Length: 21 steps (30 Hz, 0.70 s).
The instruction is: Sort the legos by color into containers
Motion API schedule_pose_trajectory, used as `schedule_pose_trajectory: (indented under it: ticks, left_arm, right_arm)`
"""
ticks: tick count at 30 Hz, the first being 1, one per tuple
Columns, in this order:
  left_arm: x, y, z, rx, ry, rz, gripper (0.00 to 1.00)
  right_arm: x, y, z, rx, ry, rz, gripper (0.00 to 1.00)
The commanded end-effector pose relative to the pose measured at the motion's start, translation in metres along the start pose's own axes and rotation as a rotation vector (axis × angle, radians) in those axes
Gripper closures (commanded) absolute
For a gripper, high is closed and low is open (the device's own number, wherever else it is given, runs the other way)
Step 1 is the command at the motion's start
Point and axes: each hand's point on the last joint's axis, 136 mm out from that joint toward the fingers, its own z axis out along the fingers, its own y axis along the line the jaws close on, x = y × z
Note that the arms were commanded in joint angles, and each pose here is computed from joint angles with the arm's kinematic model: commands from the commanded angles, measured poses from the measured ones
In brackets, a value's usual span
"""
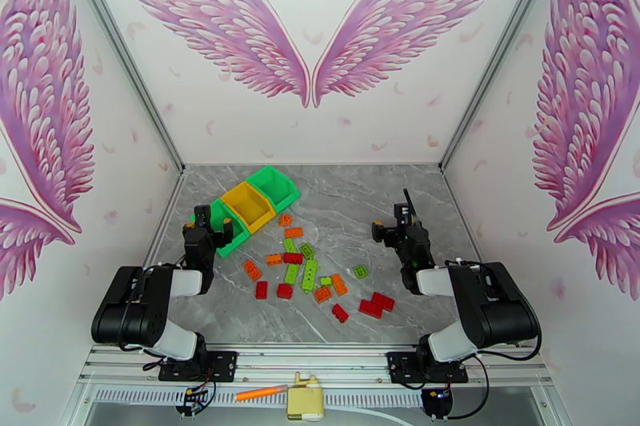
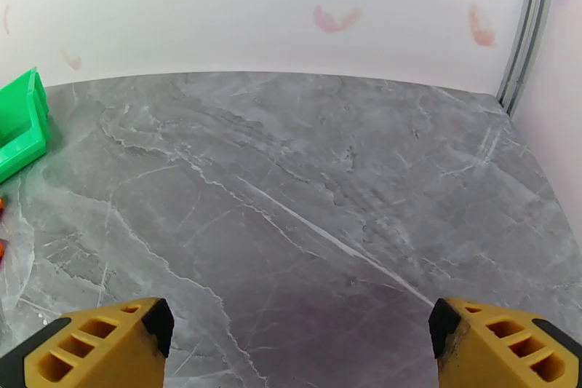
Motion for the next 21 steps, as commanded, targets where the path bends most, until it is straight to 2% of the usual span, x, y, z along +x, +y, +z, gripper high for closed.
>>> schedule_pose_trajectory:
  ticks: [1, 21]
  left_arm:
    - [-0.0092, -0.0033, 0.0034, 0.011, -0.017, -0.005, 0.01]
    - [-0.0087, -0.0027, 0.0033, 0.012, -0.017, -0.009, 0.01]
  right_arm:
    - [-0.0016, 0.0008, 0.004, -0.012, 0.001, -0.003, 0.01]
    - [-0.0023, 0.0006, 0.0036, -0.01, -0.004, -0.004, 0.01]
